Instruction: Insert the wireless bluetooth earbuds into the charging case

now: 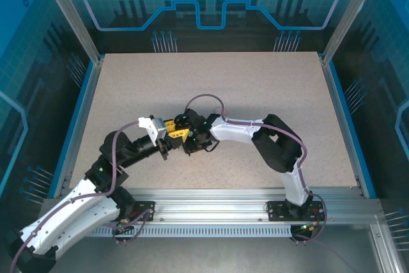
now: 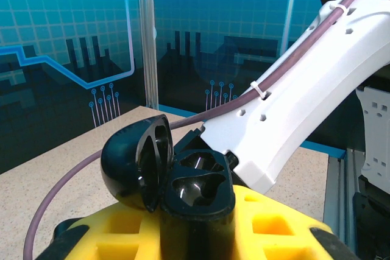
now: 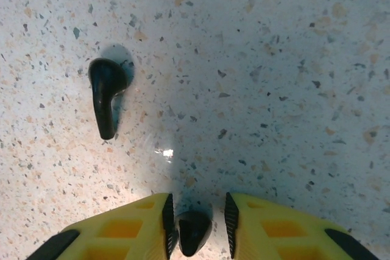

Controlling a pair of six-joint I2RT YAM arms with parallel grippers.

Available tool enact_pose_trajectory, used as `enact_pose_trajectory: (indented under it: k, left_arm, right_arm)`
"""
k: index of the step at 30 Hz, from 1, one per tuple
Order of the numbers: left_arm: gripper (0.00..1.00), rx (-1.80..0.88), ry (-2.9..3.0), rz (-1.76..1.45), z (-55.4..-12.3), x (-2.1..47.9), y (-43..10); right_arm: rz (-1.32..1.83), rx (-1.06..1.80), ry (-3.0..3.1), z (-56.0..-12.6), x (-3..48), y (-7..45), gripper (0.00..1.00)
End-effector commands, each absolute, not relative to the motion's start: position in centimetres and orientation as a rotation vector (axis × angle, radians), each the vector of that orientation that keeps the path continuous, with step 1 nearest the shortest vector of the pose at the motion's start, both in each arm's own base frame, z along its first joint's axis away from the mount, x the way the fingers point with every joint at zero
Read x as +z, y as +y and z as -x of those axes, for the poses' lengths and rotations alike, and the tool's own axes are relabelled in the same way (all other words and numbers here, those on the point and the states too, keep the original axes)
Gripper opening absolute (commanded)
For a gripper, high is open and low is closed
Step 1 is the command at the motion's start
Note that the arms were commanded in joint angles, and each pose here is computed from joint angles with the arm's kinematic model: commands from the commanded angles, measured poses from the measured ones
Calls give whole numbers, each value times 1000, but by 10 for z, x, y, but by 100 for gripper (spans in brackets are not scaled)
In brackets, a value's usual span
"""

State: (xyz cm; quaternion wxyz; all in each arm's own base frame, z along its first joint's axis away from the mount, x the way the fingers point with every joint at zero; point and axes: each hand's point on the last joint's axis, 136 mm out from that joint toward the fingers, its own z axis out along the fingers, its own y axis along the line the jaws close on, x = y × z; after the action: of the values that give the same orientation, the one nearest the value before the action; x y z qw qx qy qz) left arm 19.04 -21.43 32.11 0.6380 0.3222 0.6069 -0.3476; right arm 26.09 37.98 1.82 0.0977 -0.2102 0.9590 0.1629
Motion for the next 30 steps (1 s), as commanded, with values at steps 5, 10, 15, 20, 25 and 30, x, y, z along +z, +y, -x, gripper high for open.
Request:
enact_pose_trajectory:
  k: [5,10,15,20,25,30]
  left_arm:
    - [2,-775,1369,-722,-190,329,-211]
    - [2,-772,1371,-720,-191,329,-211]
    - [2,-767,1369,-718,-192,329,-211]
    - [2,-773,1371,-722,-194,328,-214]
    - [2,-779,1372,-723,-195,329,-216]
    - [2,-782,1368,-724,-195,330,-216]
  right_arm:
    - [676,356,2909,-245,1,362,26]
    - [646,343,2904,-247,9,347,24]
    - [619,325,2901,-248,16,328,24]
    - [634,409,2843,-250,31,323,26]
    - [661,534,2762,-258,51,323,30]
    - [794,632,2652,-260,60,320,40]
